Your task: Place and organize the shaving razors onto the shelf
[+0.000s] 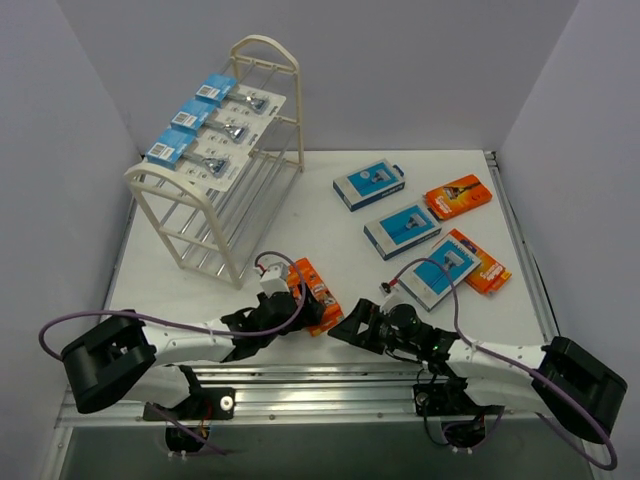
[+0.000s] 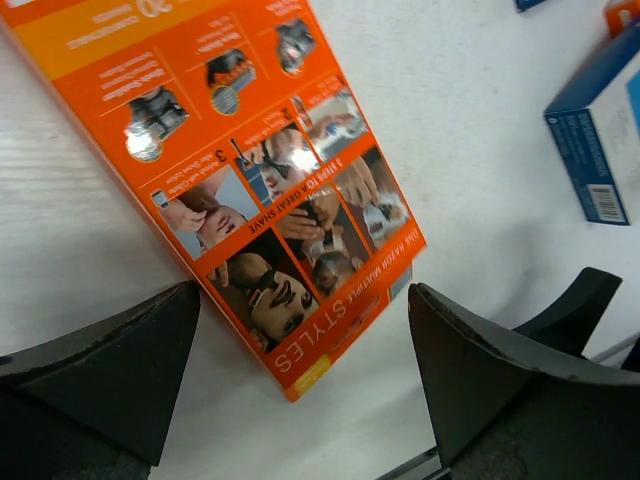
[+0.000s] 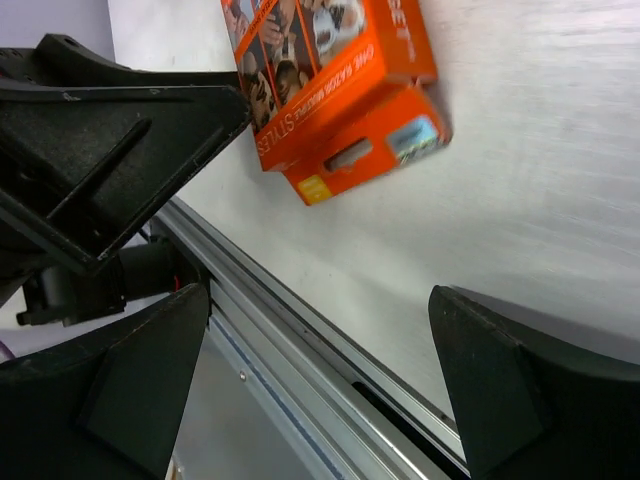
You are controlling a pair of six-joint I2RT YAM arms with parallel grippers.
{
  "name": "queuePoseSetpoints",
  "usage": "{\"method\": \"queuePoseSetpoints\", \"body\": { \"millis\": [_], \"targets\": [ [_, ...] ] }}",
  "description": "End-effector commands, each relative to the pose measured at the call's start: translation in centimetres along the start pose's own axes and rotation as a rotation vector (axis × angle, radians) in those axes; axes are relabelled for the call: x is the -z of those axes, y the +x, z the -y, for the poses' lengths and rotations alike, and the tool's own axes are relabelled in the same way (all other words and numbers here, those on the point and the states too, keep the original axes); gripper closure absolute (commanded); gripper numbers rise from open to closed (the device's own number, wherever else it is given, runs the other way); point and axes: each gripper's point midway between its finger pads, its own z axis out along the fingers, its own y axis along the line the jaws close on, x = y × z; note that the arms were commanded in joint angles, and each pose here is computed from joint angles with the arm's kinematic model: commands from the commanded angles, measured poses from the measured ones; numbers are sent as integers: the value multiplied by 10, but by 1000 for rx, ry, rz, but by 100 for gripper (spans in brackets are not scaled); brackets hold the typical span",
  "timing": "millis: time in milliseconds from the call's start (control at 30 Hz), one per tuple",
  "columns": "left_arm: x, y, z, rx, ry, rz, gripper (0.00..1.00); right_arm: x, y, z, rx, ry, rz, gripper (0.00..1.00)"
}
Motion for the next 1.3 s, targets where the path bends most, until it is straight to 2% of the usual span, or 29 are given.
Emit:
{"method": "queuePoseSetpoints", "body": {
  "millis": [0, 233, 400, 600, 700, 833, 867, 933, 967, 1000, 1100, 1133, 1267],
  "targets": [
    [-3, -22, 61, 52, 182, 56, 6, 8, -13, 9, -52, 38, 100, 11],
    [-10, -16, 102, 45, 322, 33, 6, 29, -33, 14, -107, 36, 229, 12],
    [-4, -21, 105, -8, 338, 44, 6, 30, -43, 22, -107, 59, 252, 11],
    [17, -58, 71, -124, 137, 107, 6, 20, -47, 28, -99, 78, 230, 11],
    [17, -79, 41, -118, 24, 123, 6, 15, -52, 27, -94, 79, 234, 11],
    [5, -100, 12, -82, -28, 106, 6, 7, -55, 27, -90, 93, 224, 12],
    [2, -104, 10, -116, -32, 102, 6, 6, -57, 24, -90, 85, 228, 12],
    [-9, -100, 0, -151, -71, 52, 6, 5, -57, 25, -89, 88, 224, 12],
    [-13, -110, 9, -169, -64, 59, 6, 5, -57, 25, -91, 89, 226, 12],
    [-20, -97, -5, -196, -126, -1, 5, 4, -57, 26, -89, 92, 224, 12],
    [-34, -97, -11, -224, -174, -26, 0, 4, -58, 26, -89, 89, 223, 12],
    [-37, -97, -13, -219, -181, -36, 6, 4, -57, 27, -90, 89, 219, 12],
    [-54, -93, -23, -211, -195, -73, 8, 6, -56, 30, -100, 90, 217, 12]
  ]
}}
